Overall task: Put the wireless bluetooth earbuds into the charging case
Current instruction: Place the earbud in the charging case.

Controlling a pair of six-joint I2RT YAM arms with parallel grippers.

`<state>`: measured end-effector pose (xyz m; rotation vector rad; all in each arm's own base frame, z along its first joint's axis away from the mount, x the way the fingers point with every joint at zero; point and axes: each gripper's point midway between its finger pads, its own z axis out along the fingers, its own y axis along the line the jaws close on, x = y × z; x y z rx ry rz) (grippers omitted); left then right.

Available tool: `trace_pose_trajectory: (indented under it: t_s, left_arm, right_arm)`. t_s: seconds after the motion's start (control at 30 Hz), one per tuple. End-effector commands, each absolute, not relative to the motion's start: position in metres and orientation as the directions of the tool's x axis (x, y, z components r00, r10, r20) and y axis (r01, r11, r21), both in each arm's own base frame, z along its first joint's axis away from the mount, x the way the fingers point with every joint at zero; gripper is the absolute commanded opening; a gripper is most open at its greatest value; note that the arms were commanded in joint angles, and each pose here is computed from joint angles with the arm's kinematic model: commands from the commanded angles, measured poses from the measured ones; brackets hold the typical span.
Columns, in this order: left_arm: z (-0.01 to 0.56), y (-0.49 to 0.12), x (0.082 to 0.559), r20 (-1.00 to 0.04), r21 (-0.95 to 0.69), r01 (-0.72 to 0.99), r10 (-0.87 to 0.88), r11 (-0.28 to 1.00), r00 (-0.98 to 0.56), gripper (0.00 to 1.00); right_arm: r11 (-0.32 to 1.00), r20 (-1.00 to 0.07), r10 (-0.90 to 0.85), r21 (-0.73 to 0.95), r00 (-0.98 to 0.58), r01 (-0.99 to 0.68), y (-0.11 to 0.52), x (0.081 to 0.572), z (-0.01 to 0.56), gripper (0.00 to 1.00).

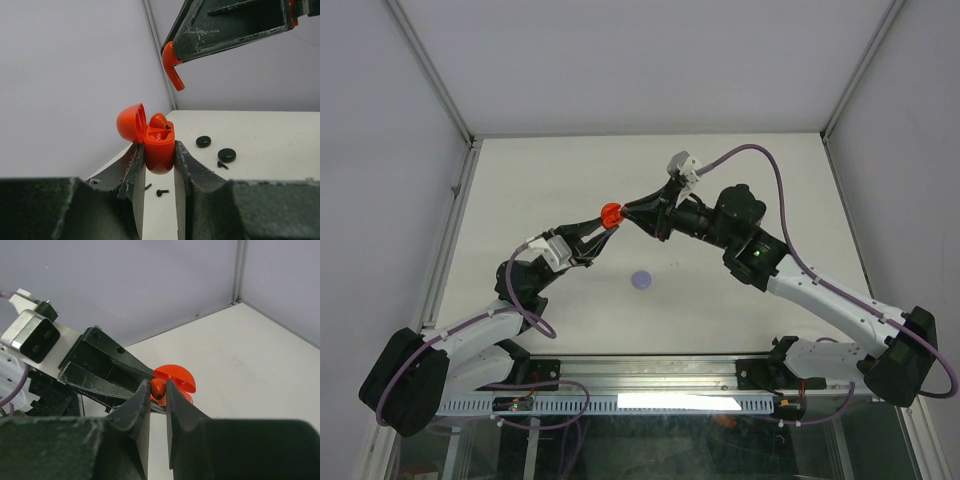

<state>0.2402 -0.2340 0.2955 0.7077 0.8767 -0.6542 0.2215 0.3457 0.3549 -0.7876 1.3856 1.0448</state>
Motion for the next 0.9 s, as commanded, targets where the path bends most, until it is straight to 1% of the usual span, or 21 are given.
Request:
trace_pose_trajectory:
  t_s: [0.0, 0.27, 0.57, 0.87]
  left_arm:
    - [0.330, -0.236, 0.228, -0.770, 0.357, 0.727, -0.257, 0.586, 0.584, 0.02]
    - [0.338, -0.235, 0.222, -0.754, 0.355, 0.734, -0.287, 0.579, 0.591, 0.02]
    - [0.341, -0.232, 0.221, -0.754, 0.319, 0.744, -0.319, 0.587, 0.575, 0.02]
    - [0.339, -0.230, 0.219, -0.759, 0.284, 0.759, -0.345, 0.586, 0.552, 0.02]
  right_arm:
    - [0.297, -0.970, 0.239, 0.119, -0.047, -0.947, 0.355, 0.208, 0.390, 0.08]
    - [0.287, -0.972, 0.227, 0.132, -0.067, -0.949, 0.366, 0.208, 0.379, 0.07]
    - [0.328, -0.981, 0.183, 0.122, -0.063, -0.937, 0.368, 0.213, 0.364, 0.06]
    - [0.361, -0.984, 0.172, 0.107, -0.046, -0.926, 0.364, 0.215, 0.363, 0.06]
